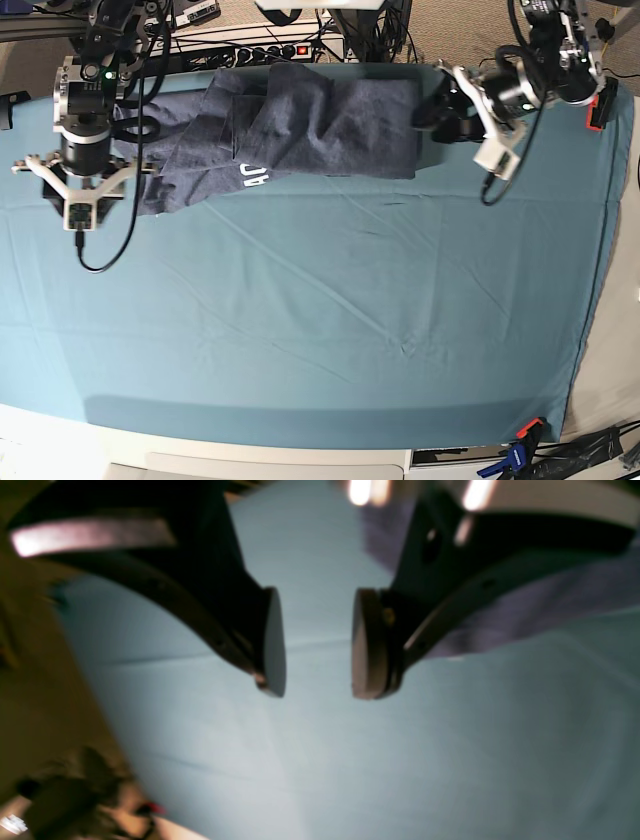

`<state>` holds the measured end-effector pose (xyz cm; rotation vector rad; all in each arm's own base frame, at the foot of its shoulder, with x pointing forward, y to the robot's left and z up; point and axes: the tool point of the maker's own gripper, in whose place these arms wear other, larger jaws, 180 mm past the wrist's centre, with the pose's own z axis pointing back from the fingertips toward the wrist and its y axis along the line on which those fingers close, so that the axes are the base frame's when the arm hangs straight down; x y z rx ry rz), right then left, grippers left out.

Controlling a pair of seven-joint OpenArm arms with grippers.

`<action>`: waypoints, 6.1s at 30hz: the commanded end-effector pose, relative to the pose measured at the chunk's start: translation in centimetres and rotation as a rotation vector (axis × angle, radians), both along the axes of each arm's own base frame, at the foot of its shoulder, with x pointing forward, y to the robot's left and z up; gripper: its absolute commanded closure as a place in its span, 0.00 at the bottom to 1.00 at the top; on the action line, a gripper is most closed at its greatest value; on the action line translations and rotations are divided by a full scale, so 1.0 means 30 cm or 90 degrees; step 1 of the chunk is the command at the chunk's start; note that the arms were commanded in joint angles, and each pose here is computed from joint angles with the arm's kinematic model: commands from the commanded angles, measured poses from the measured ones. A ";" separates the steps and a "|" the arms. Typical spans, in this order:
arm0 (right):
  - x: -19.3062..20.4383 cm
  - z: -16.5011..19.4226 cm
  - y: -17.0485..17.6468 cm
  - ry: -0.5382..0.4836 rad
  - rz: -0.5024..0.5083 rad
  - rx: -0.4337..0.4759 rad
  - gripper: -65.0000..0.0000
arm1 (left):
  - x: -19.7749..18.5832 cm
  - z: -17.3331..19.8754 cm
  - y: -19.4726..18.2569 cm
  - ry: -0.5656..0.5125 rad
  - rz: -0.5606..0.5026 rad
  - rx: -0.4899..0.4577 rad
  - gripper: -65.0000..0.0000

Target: Fold the T-shirt properly

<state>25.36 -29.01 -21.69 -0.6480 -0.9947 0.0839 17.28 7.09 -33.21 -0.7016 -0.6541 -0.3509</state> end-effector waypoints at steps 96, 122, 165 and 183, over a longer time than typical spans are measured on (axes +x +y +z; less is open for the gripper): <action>-0.018 -0.021 -0.339 -0.045 0.034 0.274 0.50 | 0.040 0.018 -0.639 -0.155 -0.262 0.094 0.57; 0.061 -0.270 -0.123 0.047 0.249 0.734 0.47 | 0.070 0.014 -0.606 -0.157 -0.242 0.104 0.51; -0.035 -0.538 0.003 0.317 0.229 0.646 0.38 | 0.155 0.100 -0.434 -0.274 -0.185 0.239 0.51; -0.019 -0.501 -0.084 0.231 0.178 0.648 0.38 | 0.155 0.100 -0.432 -0.275 -0.186 0.239 0.51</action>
